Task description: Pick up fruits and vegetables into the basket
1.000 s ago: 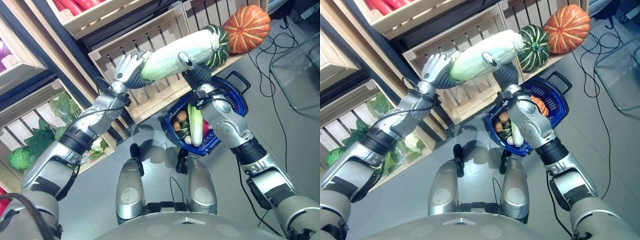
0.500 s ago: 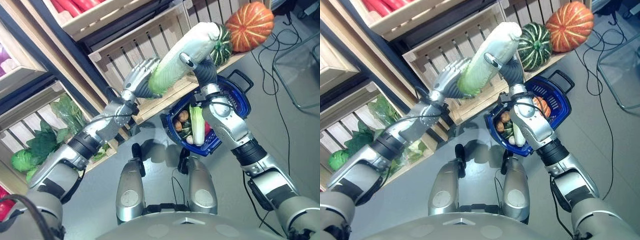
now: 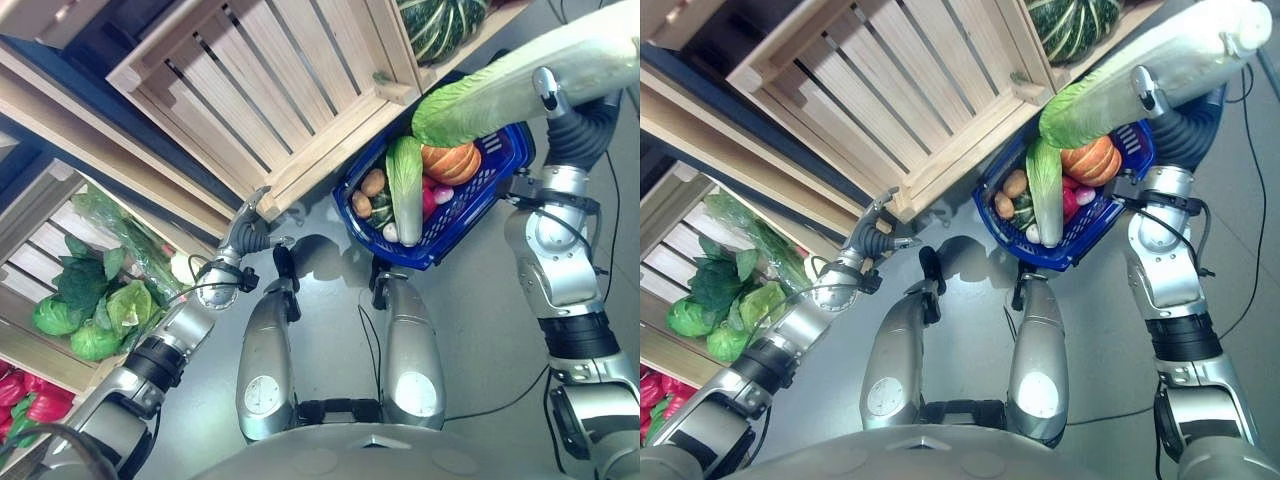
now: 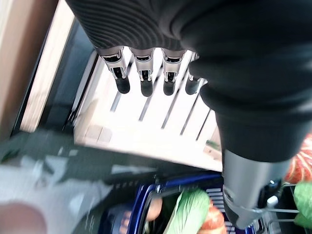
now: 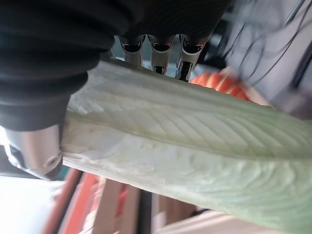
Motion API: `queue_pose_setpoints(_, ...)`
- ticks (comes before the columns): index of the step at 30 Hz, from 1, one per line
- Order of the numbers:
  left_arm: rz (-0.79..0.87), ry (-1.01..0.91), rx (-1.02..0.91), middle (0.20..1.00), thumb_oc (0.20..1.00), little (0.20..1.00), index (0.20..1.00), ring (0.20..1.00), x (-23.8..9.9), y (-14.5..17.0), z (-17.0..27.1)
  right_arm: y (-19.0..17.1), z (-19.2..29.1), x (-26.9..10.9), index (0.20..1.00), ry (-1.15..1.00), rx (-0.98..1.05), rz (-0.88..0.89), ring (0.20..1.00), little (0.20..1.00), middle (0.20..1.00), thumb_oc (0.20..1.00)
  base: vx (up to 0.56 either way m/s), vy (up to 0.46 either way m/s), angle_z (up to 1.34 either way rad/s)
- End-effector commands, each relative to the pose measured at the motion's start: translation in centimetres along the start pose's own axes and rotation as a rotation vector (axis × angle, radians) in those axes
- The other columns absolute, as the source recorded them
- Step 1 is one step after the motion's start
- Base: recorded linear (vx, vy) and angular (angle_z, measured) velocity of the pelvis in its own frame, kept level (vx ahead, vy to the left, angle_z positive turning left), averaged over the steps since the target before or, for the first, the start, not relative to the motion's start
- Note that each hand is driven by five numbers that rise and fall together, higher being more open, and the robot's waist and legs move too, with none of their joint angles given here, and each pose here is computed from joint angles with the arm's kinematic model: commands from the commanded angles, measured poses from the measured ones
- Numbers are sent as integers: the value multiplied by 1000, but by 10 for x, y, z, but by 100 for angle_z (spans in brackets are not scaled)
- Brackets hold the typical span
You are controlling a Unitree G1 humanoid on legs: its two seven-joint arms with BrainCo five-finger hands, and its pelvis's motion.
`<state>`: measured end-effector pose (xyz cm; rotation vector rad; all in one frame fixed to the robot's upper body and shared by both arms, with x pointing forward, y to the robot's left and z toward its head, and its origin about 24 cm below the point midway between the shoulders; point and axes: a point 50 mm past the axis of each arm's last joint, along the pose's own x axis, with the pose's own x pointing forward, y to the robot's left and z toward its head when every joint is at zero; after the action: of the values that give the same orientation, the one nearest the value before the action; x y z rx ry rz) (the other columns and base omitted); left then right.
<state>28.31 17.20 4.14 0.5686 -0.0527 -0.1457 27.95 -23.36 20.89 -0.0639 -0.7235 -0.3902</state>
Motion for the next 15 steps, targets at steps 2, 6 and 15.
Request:
queue_pose_setpoints(2, -65, -46, -120, 1000, 1000, 1000, 1000, 1000, -11, -7, 11, -13, 38, 19, 200, -200, -11, -67, 200, 200, 200, 200, -38, -23, -3)
queue_pose_setpoints(6, -198, 48, -185, 1000, 1000, 1000, 1000, 1000, -19, -27, -1, -14, 17, 24, 200, -105, -52, -78, 200, 200, 200, 200, -25, -38, -6)
queue_pose_setpoints(15, -403, 228, -258, 1000, 1000, 1000, 1000, 1000, -33, -64, -23, -13, -28, 55, 200, 132, -165, -63, 200, 200, 200, 200, 24, -17, 3)
